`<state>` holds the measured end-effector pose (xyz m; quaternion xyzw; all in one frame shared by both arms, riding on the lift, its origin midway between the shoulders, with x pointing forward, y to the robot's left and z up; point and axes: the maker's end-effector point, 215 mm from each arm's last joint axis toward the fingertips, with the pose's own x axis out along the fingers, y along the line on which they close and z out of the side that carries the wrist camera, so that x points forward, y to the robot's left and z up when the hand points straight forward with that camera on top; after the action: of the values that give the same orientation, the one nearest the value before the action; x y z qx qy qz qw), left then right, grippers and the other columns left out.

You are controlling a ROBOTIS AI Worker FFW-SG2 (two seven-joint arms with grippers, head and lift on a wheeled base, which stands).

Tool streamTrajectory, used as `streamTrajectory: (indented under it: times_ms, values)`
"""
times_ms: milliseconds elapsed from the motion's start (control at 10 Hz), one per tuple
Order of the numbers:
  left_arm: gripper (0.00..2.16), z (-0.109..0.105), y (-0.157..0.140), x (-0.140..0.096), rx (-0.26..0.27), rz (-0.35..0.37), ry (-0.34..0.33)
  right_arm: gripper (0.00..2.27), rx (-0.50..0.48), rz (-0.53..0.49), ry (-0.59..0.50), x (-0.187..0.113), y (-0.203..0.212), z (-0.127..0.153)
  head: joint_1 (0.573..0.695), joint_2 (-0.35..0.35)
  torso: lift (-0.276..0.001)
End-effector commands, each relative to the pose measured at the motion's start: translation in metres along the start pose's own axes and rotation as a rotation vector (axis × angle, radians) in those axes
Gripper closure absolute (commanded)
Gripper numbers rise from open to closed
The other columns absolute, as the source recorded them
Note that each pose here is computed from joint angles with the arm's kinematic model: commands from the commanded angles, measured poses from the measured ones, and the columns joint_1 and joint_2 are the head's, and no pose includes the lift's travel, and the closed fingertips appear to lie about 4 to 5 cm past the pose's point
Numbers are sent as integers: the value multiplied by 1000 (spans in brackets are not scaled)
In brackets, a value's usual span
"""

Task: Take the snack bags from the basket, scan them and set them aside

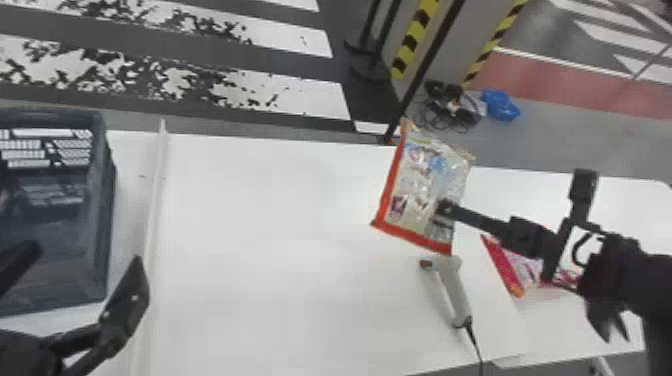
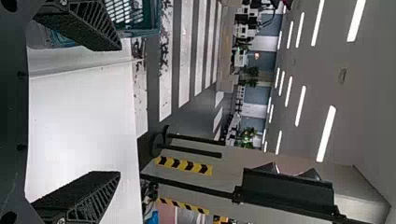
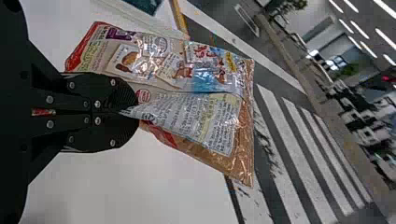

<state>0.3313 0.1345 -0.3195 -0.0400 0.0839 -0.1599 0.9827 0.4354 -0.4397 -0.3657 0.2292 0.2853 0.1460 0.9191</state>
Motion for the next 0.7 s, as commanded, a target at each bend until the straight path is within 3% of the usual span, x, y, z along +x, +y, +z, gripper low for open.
streamTrajectory:
  times_ms: [0,300,600]
  values:
    - [36,-5,-4,2,2,-10,13,2246,9,-165,-176,-10,-62,51,695,-350,-75]
    - [36,-5,-3,2,6,-11,14,2246,31,-560,-304,-47,-170,74,695,-350,-75]
    - [36,-1,-5,2,6,-23,6,2250,62,-1013,-188,-77,-264,32,695,-350,-75]
